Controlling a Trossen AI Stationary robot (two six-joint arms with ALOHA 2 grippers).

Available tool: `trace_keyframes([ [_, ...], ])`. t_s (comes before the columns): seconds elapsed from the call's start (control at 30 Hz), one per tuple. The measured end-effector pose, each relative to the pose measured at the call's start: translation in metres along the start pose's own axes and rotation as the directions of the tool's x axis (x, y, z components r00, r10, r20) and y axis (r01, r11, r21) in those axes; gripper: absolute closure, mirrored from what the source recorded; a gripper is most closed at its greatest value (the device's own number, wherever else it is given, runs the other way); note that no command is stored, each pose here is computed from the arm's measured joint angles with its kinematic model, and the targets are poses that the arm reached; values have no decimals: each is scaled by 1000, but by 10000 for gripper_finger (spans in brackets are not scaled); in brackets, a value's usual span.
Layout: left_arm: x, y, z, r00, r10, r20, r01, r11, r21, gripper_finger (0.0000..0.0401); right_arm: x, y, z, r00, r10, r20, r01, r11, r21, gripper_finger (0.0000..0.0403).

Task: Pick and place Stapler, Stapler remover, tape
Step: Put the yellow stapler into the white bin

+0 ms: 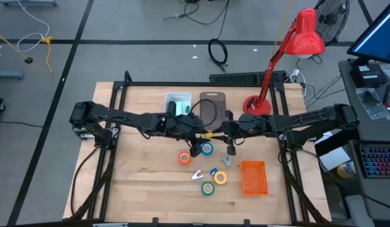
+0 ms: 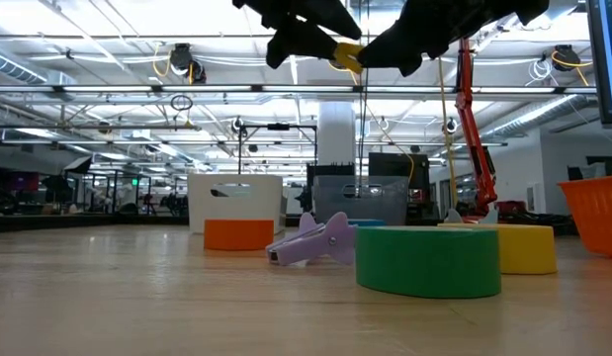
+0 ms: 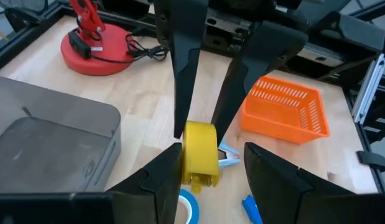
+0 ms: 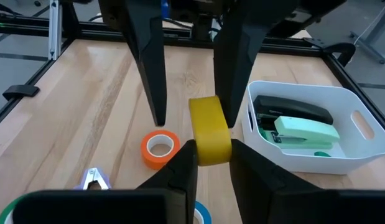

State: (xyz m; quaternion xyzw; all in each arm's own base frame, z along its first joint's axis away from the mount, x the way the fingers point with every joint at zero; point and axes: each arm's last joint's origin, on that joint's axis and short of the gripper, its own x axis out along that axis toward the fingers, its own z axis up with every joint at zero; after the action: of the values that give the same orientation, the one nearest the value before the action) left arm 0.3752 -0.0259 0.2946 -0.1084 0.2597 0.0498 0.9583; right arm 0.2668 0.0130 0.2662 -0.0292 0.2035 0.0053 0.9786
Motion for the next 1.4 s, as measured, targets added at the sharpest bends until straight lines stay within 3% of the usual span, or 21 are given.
trace_keyframes([
  [0.2, 1, 0, -1, 1000, -9, -9, 9, 1000, 0, 240, 0, 0, 0, 1000, 1, -1, -1, 1000, 0, 330],
  [0.57, 1, 4, 0, 999, -35, -23, 35, 999, -28, 334, 0, 0, 0, 1000, 5, -4, -5, 1000, 4, 329],
  [1.17, 1, 5, -2, 998, -31, -45, 27, 996, -87, 333, 0, 0, 0, 1000, -1, -2, 1, 1000, 24, 313],
  [1.4, -3, 9, -15, 983, 23, -182, -43, 993, -107, 333, -2, -3, 1, 997, -73, 0, 73, 997, 27, 292],
])
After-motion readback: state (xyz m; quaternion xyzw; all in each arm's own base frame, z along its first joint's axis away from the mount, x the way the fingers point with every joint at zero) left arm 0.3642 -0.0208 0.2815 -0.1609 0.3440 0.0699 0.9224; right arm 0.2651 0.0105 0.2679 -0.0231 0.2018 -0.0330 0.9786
